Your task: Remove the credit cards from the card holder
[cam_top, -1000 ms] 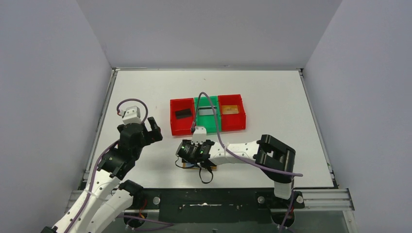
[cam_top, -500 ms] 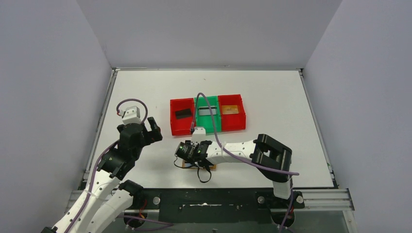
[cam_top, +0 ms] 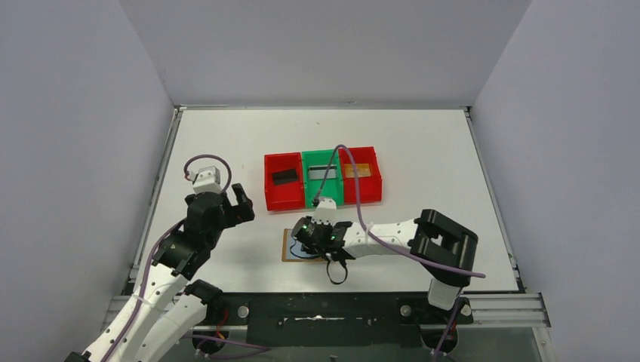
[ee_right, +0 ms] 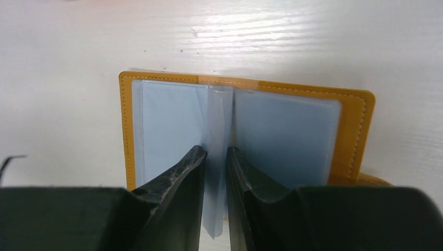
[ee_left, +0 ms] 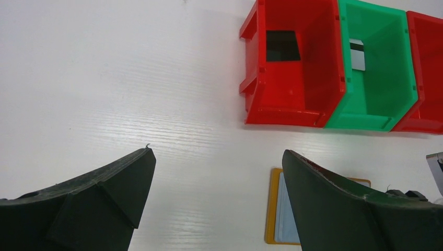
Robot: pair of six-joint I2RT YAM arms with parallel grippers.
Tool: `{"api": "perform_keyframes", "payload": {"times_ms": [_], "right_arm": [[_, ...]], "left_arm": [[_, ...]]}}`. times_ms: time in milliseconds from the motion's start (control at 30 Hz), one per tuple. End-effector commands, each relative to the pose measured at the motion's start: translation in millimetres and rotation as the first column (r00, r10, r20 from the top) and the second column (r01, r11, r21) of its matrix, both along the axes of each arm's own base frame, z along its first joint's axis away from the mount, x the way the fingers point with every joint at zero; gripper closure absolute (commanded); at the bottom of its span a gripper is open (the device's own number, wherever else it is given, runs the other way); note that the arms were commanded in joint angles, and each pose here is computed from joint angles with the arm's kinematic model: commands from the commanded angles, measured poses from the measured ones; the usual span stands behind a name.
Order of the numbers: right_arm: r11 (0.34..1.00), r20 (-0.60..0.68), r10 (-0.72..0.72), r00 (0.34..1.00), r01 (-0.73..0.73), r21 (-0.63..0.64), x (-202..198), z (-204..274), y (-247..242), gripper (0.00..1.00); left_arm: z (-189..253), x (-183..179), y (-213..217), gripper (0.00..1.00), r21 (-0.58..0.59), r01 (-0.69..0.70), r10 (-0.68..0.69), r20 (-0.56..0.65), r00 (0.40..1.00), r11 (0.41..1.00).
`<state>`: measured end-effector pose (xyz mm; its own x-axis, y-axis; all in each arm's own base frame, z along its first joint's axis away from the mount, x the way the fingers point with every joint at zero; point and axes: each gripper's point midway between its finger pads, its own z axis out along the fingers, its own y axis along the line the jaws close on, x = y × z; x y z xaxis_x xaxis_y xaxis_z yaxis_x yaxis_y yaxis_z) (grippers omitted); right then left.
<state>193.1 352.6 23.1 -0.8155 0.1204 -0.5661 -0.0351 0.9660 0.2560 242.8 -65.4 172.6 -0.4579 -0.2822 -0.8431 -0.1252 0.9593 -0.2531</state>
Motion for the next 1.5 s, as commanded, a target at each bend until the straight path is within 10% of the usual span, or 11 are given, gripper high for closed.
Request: {"api": "perform_keyframes", "payload": {"times_ms": [0,300,800,1100,1467], "right_arm": [[0.954,0.04,-0.002,0.999,-0.011,0.301,12,35,18,0.79],[0.79,0.012,-0.048,0.999,0.03,0.613,15,44,5,0.74],[0.835,-0.044,-0.085,0.995,0.095,0.542,14,24,-9,0.71],[0.986,0.033,-0.044,0.998,0.038,0.162,21,29,5,0.5],[0.996,0.089,-0.011,0.996,0.019,-0.089,16,35,17,0.34]], "left_arm": [[18,7,-26,0.04,-0.101,0.105,-0.099,0.062,0.993,0.989],[-10,-16,-99,0.08,-0.372,0.349,-0.391,-0.041,0.92,0.86],[-67,-41,-143,0.41,-0.485,0.414,-0.574,-0.244,0.782,0.77],[-50,-18,-95,0.46,-0.331,0.192,-0.281,-0.244,0.928,0.924],[2,-15,-31,0.45,-0.27,-0.024,0.015,-0.037,0.999,0.963]]}}
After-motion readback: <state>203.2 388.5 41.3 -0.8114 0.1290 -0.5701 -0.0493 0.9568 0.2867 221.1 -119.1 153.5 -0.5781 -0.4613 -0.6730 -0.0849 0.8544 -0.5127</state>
